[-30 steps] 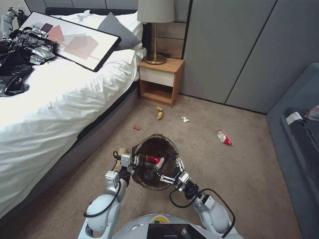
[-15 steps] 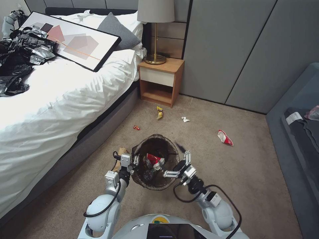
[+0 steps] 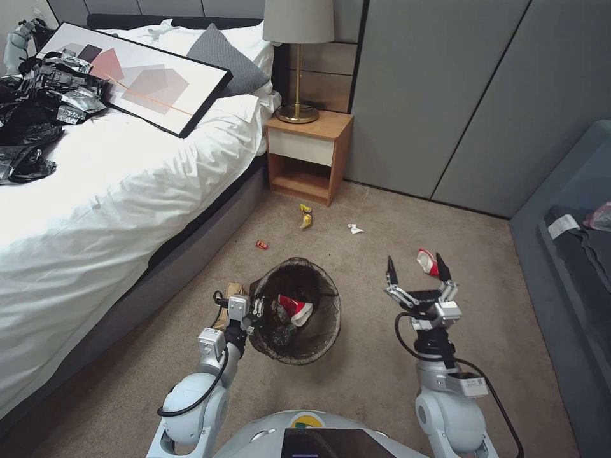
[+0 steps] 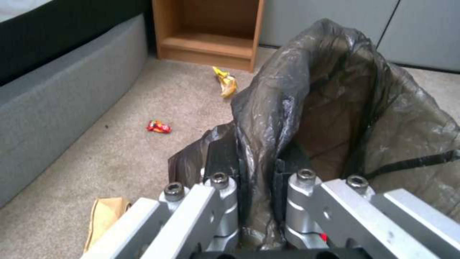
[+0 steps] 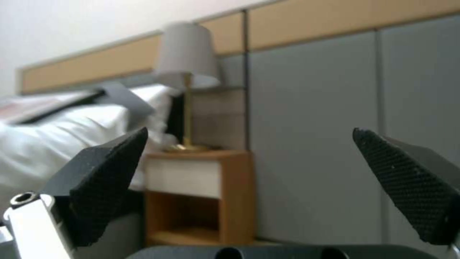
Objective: Pick up the trash bin, then pick up the garbage from the floor and place it into the trash bin.
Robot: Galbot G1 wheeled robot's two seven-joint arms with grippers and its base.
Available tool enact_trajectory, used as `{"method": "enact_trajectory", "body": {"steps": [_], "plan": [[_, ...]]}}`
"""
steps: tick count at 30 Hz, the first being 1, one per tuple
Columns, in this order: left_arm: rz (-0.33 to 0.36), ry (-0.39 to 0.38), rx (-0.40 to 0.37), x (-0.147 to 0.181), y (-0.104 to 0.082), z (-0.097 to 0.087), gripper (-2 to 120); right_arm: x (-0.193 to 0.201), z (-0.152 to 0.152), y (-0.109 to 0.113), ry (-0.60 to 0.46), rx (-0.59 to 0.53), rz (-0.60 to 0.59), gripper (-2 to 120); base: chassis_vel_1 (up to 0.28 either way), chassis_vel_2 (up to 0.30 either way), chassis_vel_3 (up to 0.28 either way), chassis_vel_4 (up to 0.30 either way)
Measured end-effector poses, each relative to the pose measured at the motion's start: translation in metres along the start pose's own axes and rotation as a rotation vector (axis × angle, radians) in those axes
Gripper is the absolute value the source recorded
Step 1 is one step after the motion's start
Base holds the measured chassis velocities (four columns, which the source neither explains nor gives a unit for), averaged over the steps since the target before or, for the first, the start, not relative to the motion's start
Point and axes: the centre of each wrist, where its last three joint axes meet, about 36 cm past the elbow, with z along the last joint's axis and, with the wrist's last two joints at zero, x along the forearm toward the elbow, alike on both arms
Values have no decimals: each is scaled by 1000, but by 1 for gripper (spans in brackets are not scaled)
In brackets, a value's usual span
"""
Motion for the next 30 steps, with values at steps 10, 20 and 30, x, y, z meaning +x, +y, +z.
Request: {"method": "enact_trajectory", "body": {"steps": [10, 20, 30], "plan": [[-5, -1, -2, 1, 1, -1, 7, 28, 27, -16, 64, 38, 74, 100, 0, 0, 0, 0], [-5, 0, -1, 1, 1, 0, 7, 22, 28, -19, 55, 39, 82, 100, 0, 0, 0, 0], [-4, 0, -1, 1, 1, 0, 7, 14, 28, -24, 36, 43, 94, 100, -11, 15, 15, -11]]}}
